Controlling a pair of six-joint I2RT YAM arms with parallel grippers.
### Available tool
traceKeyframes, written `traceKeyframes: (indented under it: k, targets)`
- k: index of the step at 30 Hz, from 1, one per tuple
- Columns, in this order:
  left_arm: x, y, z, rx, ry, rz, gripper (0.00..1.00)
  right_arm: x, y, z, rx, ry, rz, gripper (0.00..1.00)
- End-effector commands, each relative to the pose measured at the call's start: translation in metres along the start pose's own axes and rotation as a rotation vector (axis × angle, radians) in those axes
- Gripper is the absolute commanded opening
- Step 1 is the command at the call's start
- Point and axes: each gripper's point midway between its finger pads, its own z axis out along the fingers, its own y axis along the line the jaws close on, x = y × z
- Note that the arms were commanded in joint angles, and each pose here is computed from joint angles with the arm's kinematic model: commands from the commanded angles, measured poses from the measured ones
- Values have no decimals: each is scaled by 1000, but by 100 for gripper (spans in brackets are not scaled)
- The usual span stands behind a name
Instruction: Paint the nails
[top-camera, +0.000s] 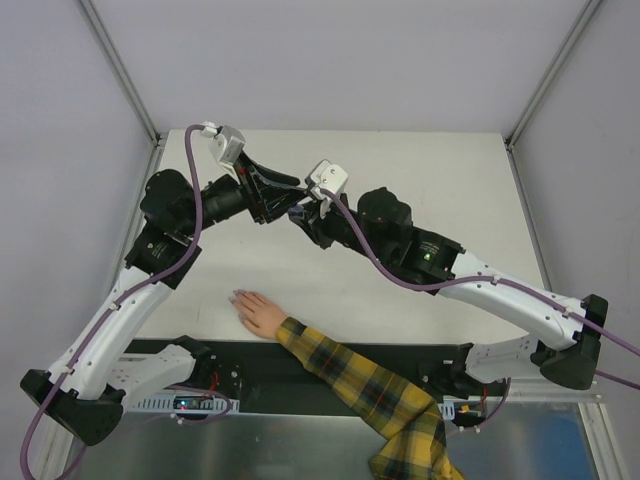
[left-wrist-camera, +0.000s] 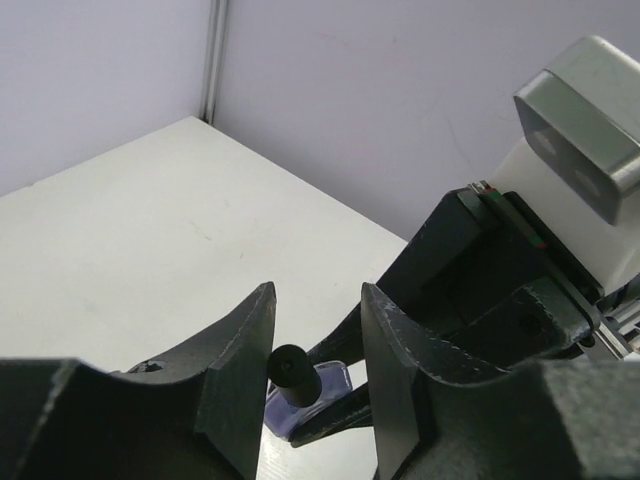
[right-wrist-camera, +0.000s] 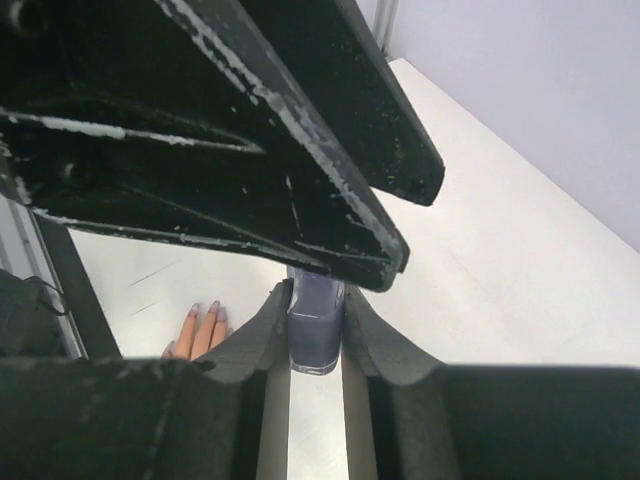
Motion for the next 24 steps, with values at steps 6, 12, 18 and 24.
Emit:
traceKeyframes:
  k: [6,12,18,24]
  targets:
    - [-7,1,3,10,-10,-16,24,-54,-21,-17,101,-155,-29,0]
    - [0,-5,9,81,35,-31,0,-59,-21,-19,93,-169,-41,0]
    - [8,-50,8,422,111,-18,0,-68,17,-41,-201,-227,-128,1]
    - [11,-75,-6,598,116,-5,0,-66,57,-105,-777,-276,27,1]
